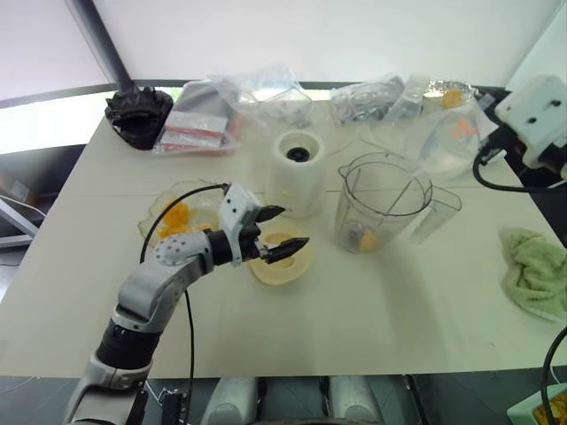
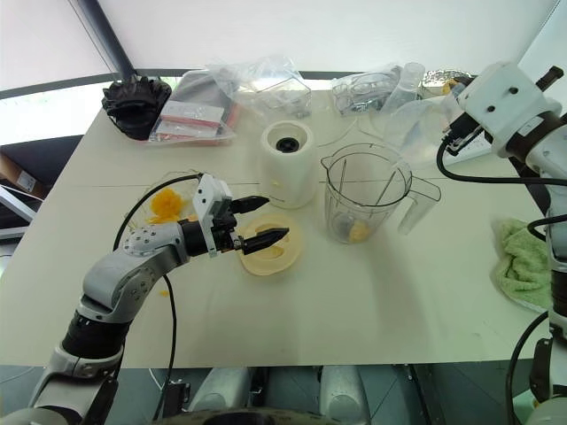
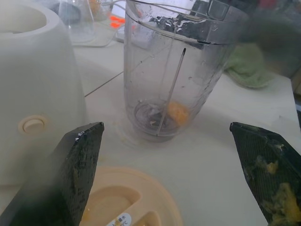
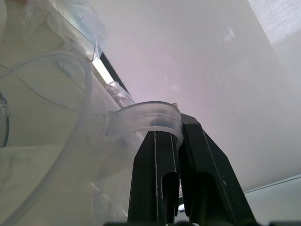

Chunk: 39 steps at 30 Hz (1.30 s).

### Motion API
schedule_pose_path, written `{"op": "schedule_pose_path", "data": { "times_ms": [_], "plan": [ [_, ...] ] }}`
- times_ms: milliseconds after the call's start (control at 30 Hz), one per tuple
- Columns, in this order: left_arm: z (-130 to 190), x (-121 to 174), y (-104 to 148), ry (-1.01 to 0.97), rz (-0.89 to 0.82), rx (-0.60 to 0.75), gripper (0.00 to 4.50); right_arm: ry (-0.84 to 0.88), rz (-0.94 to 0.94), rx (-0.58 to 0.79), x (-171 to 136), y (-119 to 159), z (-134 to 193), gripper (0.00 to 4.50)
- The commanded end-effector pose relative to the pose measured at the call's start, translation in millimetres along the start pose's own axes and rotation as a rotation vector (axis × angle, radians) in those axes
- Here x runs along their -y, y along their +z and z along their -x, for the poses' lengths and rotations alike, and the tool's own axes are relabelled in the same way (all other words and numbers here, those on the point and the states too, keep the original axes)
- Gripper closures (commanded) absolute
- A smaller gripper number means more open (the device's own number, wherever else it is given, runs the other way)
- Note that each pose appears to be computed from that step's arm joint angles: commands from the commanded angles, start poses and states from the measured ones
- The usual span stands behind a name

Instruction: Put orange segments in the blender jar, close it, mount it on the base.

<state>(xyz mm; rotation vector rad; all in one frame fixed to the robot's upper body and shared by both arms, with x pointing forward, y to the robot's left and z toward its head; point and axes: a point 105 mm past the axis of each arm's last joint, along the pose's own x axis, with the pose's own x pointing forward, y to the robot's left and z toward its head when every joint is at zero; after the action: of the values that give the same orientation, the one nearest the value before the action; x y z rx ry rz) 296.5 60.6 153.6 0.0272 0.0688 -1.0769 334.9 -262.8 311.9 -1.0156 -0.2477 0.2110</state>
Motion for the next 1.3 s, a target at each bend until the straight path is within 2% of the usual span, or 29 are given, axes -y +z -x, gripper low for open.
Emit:
{"op": "schedule_pose_path", "data": {
  "times_ms": [33, 667, 867, 1133, 1233, 1300],
  "plan": [
    [0.1, 4.3, 11.9, -0.015, -0.034, 0.035, 0.00, -0.060, 0.070, 0.047, 21.1, 17.7, 5.9, 4.48],
    [-1.0, 4.2, 11.9, -0.016, -0.035, 0.035, 0.00, -0.055, 0.105, 0.049, 22.0, 17.6, 6.2, 4.48],
    [-1.2, 4.3, 11.5, -0.017, -0.037, 0.032, 0.00, -0.089, -0.114, -0.007, 25.0, 3.5, 7.6, 4.48],
    [-0.9, 3.6, 11.3, -0.016, -0.042, 0.027, 0.00, -0.164, -0.365, -0.154, 29.3, -30.1, 15.4, 4.48],
    [-0.8, 3.8, 11.4, -0.016, -0.042, 0.026, 0.00, -0.271, -0.684, -0.219, 30.8, -58.9, 23.6, 4.48],
    [-0.5, 3.7, 11.3, -0.016, -0.042, 0.024, 0.00, -0.308, -0.779, -0.251, 29.4, -70.8, 27.6, 4.48]
  ]
}}
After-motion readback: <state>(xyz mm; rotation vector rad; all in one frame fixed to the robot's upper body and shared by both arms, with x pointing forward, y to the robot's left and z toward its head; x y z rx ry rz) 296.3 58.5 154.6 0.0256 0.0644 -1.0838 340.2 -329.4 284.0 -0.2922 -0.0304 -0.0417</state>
